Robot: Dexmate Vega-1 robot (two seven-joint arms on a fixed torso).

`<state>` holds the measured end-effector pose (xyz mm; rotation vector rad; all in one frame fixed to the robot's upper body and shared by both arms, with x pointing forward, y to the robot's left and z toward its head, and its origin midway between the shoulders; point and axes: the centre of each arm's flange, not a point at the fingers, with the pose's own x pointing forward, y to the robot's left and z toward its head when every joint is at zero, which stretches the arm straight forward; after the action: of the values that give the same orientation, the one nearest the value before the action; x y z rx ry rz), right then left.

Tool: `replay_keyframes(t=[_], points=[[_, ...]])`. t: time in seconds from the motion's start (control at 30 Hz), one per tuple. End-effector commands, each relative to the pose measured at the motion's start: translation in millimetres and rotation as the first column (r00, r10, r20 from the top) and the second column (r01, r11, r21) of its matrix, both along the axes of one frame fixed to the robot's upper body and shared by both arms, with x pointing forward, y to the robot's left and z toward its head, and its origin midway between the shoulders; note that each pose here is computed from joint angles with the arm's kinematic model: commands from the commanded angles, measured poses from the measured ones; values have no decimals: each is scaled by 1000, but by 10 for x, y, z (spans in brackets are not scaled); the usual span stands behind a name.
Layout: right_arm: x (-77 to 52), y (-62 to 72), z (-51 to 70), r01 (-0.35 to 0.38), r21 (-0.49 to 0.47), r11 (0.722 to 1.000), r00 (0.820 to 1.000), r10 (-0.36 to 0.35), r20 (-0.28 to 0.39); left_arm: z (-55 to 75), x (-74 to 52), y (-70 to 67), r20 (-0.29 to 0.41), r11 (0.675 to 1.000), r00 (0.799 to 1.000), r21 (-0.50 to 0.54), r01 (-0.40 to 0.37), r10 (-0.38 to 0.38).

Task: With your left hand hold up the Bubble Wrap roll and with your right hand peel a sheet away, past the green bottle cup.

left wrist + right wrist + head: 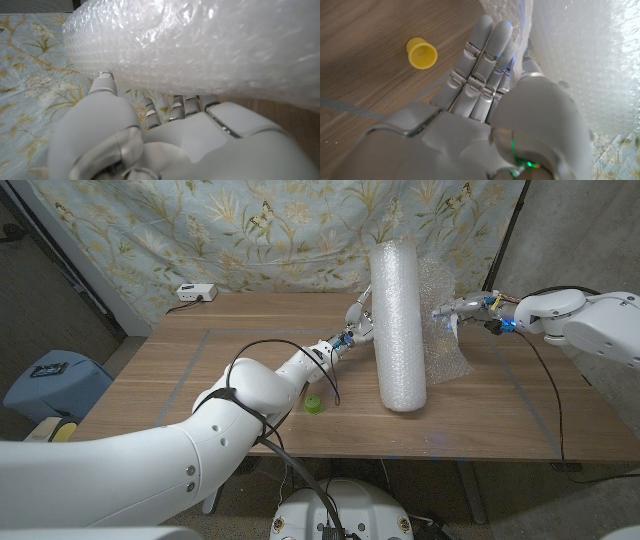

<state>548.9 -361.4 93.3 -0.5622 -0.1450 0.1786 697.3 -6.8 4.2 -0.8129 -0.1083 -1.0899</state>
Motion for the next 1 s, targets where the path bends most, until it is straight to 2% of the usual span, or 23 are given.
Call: replay_keyframes(t=[0.03, 0.43, 0.67, 1.0], points=[[90, 4, -38, -13, -3, 1000, 1000, 13, -22, -107, -11, 10, -12, 1000, 1000, -17, 12, -12], [218, 48, -5, -5, -17, 1000, 999, 4, -47, -196, 3, 149, -12, 999, 1000, -44, 16, -17], [346, 86, -27, -2, -26, 1000, 997, 0, -79, -286, -5, 258, -4, 997, 1000, -70, 30, -30], [436, 110, -13, -1, -36, 999, 995, -2, -98, -318, -3, 300, -6, 996, 999, -85, 31, -31]])
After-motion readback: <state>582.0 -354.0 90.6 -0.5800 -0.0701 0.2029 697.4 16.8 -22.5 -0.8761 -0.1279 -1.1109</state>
